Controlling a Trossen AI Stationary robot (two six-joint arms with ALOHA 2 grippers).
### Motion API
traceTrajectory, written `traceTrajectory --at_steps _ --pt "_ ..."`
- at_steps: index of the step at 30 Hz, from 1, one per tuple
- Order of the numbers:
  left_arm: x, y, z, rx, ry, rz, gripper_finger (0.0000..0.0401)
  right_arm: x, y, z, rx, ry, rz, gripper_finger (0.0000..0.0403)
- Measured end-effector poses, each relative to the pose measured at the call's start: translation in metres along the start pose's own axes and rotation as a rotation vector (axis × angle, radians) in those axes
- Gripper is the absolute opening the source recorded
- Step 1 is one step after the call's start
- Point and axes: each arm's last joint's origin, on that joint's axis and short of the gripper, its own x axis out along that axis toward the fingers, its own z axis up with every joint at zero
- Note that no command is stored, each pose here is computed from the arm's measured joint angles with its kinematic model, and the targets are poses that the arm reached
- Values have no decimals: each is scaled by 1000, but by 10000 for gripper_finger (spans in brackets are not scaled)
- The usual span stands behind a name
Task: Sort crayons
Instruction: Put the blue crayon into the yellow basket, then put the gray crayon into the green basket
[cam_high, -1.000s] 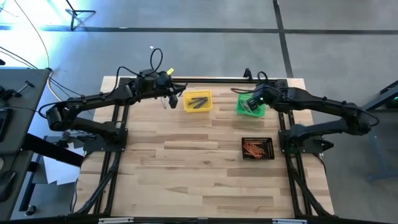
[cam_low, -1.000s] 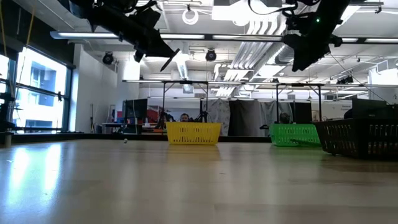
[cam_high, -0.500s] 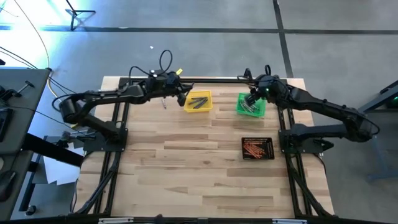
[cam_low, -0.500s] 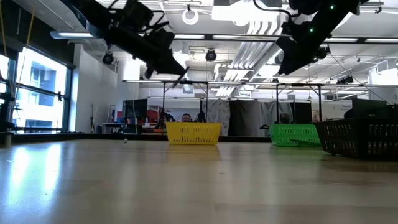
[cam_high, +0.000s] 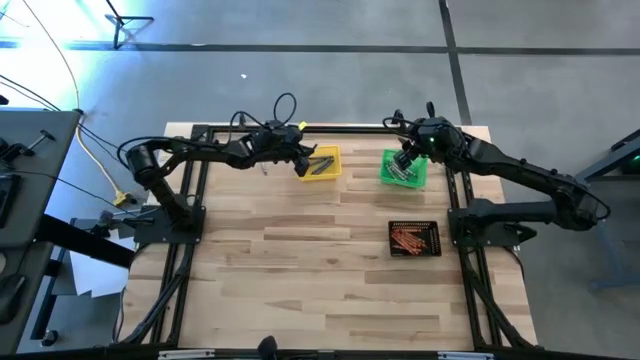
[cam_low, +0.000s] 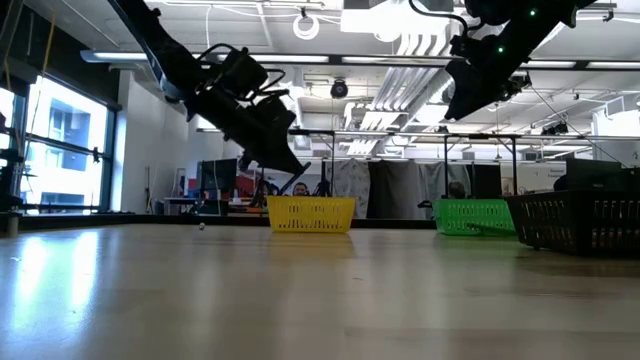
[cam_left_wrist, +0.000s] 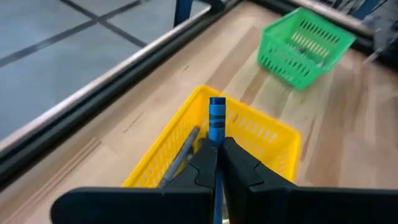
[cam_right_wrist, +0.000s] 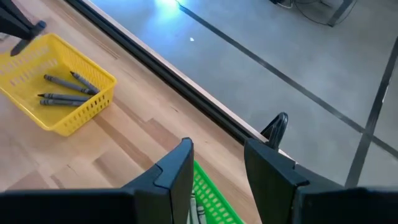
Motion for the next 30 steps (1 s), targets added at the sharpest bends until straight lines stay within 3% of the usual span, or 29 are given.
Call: traceTrajectory --at_steps 8,15,24,27,30 --pt "3 1 -3 12 12 20 14 0 1 0 -15 2 38 138" --pt "3 1 -4 43 16 19 58 0 4 0 -15 7 132 138" --pt "-15 -3 7 38 78 27 102 0 4 -1 -17 16 134 138" --pt "-38 -5 15 4 209 112 103 0 4 -3 -25 39 133 138" --pt "-62 -2 11 -72 342 318 103 0 4 -5 -30 59 131 138"
